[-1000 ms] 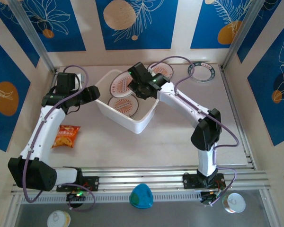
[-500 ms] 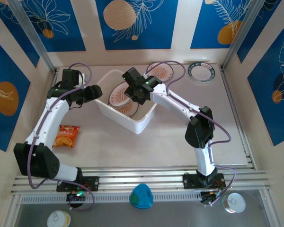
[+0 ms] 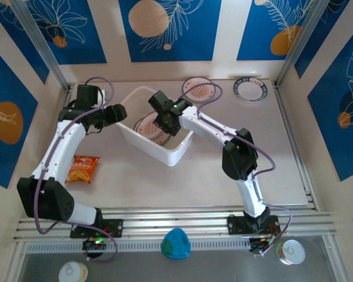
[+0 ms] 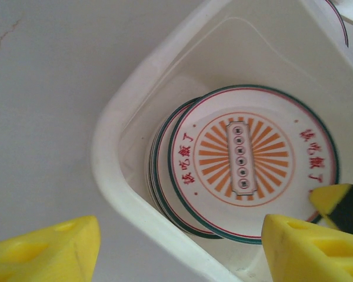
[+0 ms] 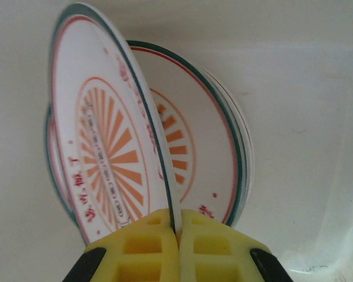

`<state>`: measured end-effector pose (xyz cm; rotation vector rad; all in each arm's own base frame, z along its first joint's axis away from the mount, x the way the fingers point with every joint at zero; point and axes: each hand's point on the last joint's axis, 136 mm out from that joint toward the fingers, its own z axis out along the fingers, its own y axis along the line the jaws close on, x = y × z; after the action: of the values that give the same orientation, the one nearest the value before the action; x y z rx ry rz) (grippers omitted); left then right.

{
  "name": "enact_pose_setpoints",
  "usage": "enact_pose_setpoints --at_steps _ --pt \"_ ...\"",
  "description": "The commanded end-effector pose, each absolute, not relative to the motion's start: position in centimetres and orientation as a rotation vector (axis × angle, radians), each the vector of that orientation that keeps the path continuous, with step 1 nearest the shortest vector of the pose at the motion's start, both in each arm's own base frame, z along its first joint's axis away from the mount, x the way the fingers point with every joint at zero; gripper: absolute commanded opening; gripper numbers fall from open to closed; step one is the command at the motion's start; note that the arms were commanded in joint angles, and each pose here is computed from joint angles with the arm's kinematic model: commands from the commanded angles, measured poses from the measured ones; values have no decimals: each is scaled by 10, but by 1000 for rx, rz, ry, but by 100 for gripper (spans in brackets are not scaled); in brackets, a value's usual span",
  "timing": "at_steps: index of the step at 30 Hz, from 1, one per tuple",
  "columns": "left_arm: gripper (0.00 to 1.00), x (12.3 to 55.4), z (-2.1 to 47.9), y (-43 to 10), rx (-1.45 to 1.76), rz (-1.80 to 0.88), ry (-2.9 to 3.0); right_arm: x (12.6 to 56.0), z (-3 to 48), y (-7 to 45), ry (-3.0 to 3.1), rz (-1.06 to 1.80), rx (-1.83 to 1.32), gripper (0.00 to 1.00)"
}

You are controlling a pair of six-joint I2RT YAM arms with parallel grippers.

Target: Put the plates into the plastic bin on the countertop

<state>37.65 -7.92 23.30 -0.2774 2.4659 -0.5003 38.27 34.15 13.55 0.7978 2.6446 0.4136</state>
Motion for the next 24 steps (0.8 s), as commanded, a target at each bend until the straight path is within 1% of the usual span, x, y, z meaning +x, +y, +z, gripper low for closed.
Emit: enact_pose_setpoints --at_steps 1,10,15,17,21,24 --pt "73 374 233 -75 -272 -489 2472 378 143 349 2638 414 824 0" --pt "73 369 228 -75 -246 -486 2475 362 128 337 2639 232 864 0" --pt "73 365 223 -76 -239 -498 2481 354 117 329 2650 183 909 0" --pt "73 364 221 -77 -238 -502 2483 354 115 330 2646 195 911 4" --pt "73 363 222 -77 -236 -505 2480 353 112 333 2658 208 914 18" --pt "73 362 222 -77 -237 -509 2480 352 108 333 2673 219 934 24"
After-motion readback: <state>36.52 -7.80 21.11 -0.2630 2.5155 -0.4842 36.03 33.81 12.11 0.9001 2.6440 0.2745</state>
